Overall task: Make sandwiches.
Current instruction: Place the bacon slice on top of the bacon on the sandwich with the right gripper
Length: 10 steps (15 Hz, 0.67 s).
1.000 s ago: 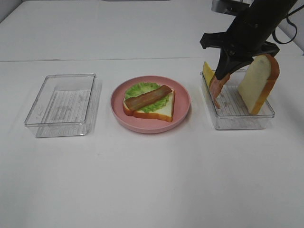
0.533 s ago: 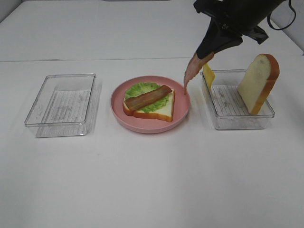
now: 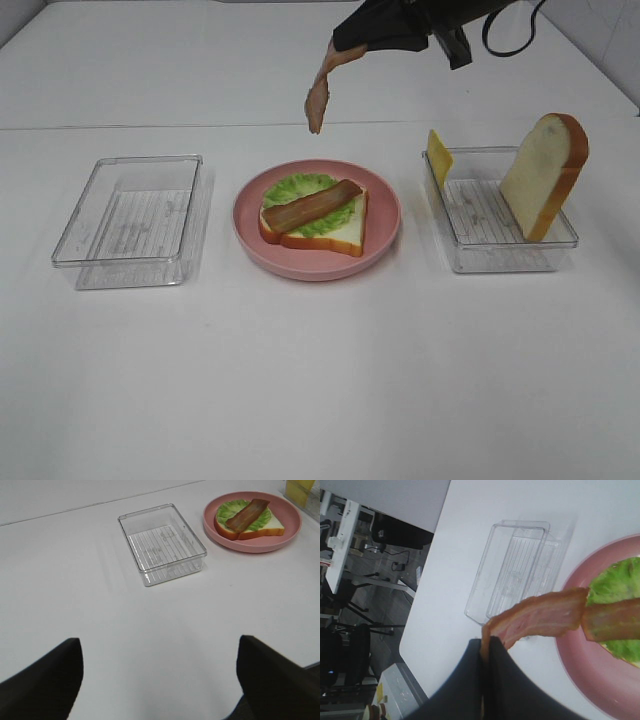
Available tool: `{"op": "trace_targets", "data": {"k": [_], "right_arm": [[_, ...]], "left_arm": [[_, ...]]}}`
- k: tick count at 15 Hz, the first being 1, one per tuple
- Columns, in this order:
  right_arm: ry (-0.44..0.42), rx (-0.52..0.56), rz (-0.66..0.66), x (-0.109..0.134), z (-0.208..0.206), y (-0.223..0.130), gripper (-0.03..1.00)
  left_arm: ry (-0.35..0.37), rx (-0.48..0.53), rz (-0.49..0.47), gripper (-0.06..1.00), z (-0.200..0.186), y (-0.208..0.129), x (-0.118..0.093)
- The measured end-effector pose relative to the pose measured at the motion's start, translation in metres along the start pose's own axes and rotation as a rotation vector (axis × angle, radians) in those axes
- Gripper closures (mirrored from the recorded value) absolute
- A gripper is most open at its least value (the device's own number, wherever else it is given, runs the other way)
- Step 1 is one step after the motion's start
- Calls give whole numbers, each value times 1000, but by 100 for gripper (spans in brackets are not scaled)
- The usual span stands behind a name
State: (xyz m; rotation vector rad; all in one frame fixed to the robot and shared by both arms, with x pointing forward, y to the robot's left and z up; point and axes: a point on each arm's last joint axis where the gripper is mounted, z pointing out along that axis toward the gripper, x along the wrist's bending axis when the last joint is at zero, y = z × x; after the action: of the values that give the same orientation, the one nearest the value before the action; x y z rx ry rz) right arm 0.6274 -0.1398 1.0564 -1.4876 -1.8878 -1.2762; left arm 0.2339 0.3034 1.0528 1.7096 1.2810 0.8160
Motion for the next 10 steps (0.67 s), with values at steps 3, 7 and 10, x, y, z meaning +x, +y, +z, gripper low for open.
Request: {"op": "trace_targets", "data": {"k": [3,7,10], "right_arm": [[81,-13,92,-21,50,-3,97],[166,-94,223,-44,98,-7,97],[115,-87,267,-69,116,-14,97]], "left_arm": [[0,0,0,15,0,0,0],[-1,0,0,15,0,0,0],[-1,0,0,15,0,0,0]]}}
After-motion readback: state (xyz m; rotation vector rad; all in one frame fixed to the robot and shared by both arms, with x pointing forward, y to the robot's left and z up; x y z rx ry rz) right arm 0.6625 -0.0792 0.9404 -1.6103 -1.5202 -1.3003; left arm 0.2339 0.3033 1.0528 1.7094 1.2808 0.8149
